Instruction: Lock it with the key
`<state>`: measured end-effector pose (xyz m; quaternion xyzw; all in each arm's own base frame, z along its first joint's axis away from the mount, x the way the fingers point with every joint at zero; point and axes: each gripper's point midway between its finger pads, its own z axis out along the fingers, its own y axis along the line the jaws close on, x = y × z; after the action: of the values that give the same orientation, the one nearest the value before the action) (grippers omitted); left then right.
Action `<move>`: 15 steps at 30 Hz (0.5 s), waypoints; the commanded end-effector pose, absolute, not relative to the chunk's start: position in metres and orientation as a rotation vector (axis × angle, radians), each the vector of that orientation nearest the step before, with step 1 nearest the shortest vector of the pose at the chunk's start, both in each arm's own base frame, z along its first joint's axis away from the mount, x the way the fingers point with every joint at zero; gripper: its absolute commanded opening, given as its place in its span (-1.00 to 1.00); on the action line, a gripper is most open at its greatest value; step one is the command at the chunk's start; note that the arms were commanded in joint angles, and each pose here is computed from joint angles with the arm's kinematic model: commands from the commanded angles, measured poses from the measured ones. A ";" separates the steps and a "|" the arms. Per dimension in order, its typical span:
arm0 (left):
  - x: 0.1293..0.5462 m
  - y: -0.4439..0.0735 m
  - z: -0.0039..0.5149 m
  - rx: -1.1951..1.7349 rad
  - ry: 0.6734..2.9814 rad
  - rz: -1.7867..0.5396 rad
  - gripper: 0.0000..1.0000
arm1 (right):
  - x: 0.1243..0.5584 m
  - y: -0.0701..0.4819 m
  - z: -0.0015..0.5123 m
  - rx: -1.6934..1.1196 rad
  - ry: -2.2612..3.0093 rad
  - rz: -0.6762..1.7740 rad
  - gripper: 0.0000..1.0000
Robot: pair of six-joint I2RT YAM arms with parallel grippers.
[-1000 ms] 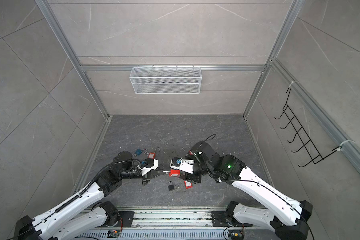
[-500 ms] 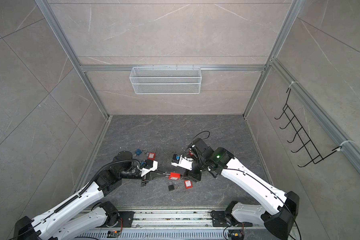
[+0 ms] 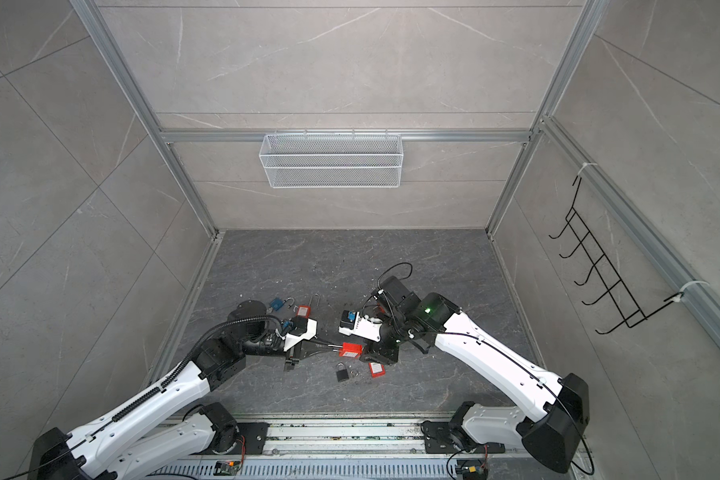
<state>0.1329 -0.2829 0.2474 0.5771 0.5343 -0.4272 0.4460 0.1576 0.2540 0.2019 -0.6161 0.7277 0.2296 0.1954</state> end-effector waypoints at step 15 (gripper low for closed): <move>0.125 -0.289 0.276 1.414 1.203 -1.122 -1.00 | 0.195 0.250 0.205 -1.570 1.961 0.399 -0.02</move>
<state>0.1334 -0.2847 0.2540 0.5706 0.5299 -0.4353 0.4518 0.1770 0.2460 0.1960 -0.6054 0.7374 0.1770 0.2416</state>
